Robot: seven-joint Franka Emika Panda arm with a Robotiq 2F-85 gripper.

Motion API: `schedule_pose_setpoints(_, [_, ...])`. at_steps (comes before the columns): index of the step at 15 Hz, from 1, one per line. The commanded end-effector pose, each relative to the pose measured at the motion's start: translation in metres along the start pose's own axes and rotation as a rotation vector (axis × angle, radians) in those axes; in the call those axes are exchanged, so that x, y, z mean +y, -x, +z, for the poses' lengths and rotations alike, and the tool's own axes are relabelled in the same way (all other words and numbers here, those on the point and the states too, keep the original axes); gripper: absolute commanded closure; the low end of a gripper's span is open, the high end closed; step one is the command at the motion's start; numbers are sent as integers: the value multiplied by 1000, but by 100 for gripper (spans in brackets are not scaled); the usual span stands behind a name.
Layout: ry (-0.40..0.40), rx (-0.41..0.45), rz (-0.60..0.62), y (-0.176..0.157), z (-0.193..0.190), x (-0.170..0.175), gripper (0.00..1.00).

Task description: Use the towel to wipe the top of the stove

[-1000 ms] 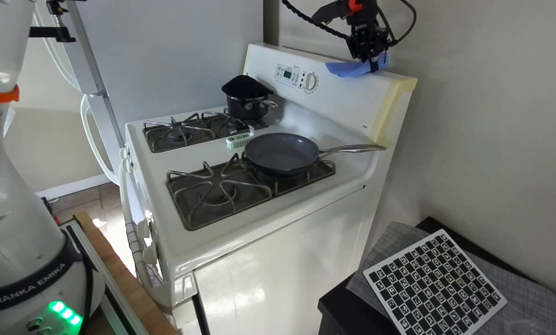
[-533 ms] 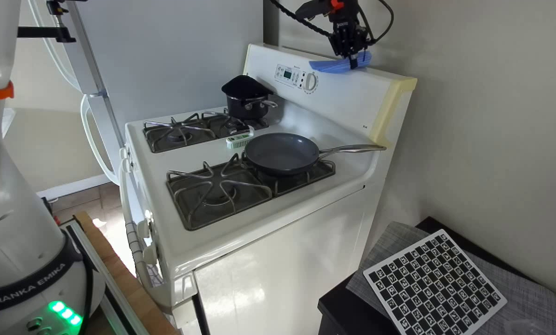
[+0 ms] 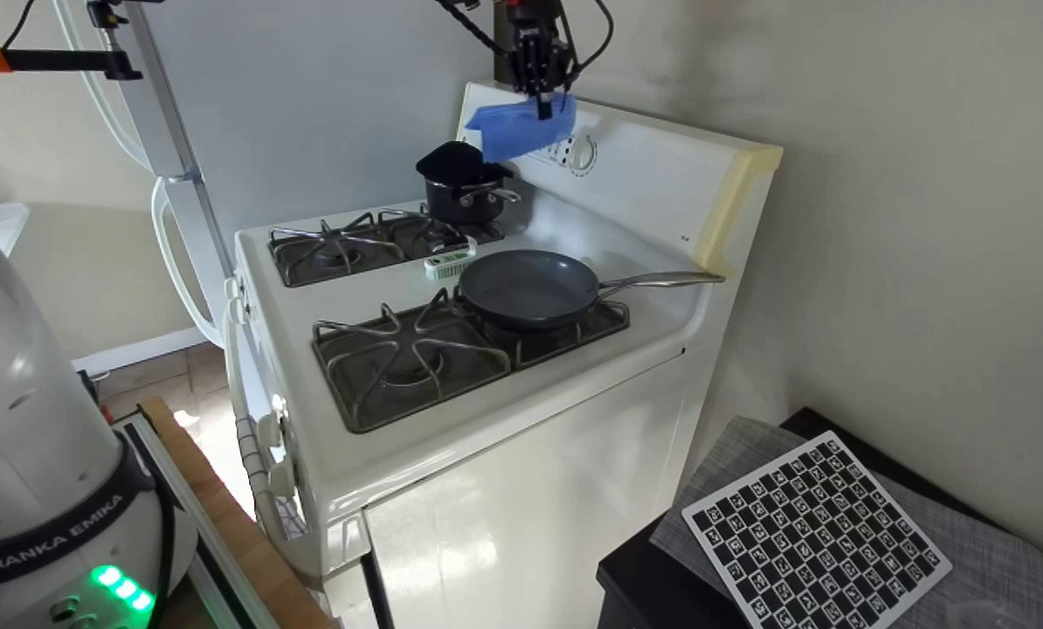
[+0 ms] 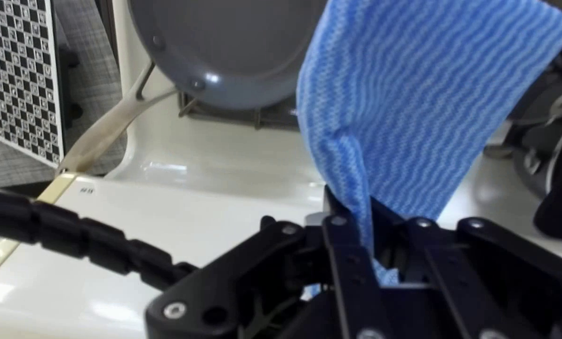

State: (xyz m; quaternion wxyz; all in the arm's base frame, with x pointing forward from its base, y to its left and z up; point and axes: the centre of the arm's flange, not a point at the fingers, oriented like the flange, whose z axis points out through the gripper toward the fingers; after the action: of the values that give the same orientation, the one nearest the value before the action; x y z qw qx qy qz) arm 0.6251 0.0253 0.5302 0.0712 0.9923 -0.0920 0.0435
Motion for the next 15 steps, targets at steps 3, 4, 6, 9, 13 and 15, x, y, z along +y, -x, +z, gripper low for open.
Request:
schedule_pose_setpoints(3, [14, -241, 4, 85, 25, -38, 100])
schedule_pose_setpoints(4, [18, -274, 6, 95, 33, -43, 100])
schedule_pose_setpoints(6, [25, -334, 9, 108, 48, -53, 100])
schedule_pose_setpoints(9, [38, -322, -15, 95, 51, -57, 100])
schedule_pose_setpoints(13, [40, -335, -16, 98, 56, -58, 100])
schedule_pose_setpoints(15, [58, -349, -65, 120, 68, -78, 100])
